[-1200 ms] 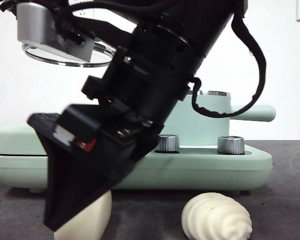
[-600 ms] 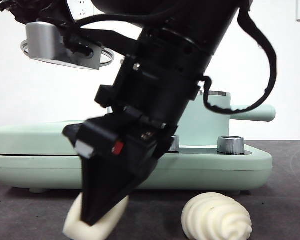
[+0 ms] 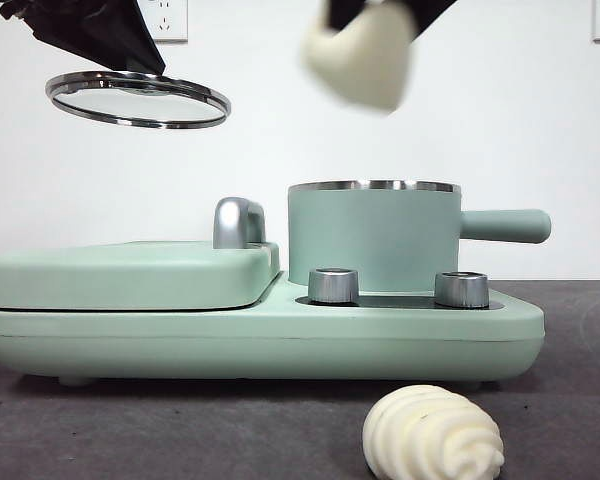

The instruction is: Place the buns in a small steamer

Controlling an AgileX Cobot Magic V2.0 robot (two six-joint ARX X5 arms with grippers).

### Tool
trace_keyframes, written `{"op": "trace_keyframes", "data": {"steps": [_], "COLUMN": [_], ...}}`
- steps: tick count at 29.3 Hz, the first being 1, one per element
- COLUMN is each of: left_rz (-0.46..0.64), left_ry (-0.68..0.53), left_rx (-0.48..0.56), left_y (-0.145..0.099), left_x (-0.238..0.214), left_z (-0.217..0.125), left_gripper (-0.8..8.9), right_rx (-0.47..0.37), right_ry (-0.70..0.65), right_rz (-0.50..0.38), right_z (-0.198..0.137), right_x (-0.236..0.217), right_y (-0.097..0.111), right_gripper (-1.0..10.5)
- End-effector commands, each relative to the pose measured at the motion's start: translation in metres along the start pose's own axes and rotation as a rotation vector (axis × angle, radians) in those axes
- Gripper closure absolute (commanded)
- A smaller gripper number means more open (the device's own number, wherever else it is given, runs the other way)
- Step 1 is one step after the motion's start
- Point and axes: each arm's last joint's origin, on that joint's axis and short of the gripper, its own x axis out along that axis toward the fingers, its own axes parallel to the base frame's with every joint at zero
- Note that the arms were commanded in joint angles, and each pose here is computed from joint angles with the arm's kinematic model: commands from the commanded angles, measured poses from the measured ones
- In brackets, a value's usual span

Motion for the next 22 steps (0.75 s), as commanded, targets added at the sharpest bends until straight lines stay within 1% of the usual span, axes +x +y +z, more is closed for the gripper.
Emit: {"op": "trace_keyframes", "data": {"steps": [1,6,8,11,17,22], "left_rz": [0.005,0.005,0.005,0.005,0.005,0.005], "left_ry": [-0.051,-0.051,-0.051,-0.051,-0.051,-0.051], "left_rx": [0.022,0.021,0.021,0.021,0.021,0.021], "left_y": [0.001,0.001,0.001,0.001,0.001,0.001], "left_x": [-0.002,-0.002,-0.002,-0.002,-0.002,-0.002], "left_z": [0.009,0.009,0.009,0.009,0.009,0.009], "left_gripper": [7.99,7.99,7.99,7.99,7.99,7.99], "right_rx": [0.062,0.153,0.175,0.192,0.196,0.185], "right_ry": [-0.03,-0.071,-0.076,-0.082,-0.073,-0.065], "right_rz": [-0.027,-0.02,-0.02,-0.045,-0.065,-0.068], "right_z": [0.015,0.04,0.05,0.064,0.087,0.1], "right_x": [-0.012,-0.015,-0.01,-0.001,0.027,0.06], "right_y": [-0.018,-0.064,-0.08,-0.101,-0.126,-0.139], "right_gripper": [7.2,7.2,7.2,7.2,7.2,7.2]}}
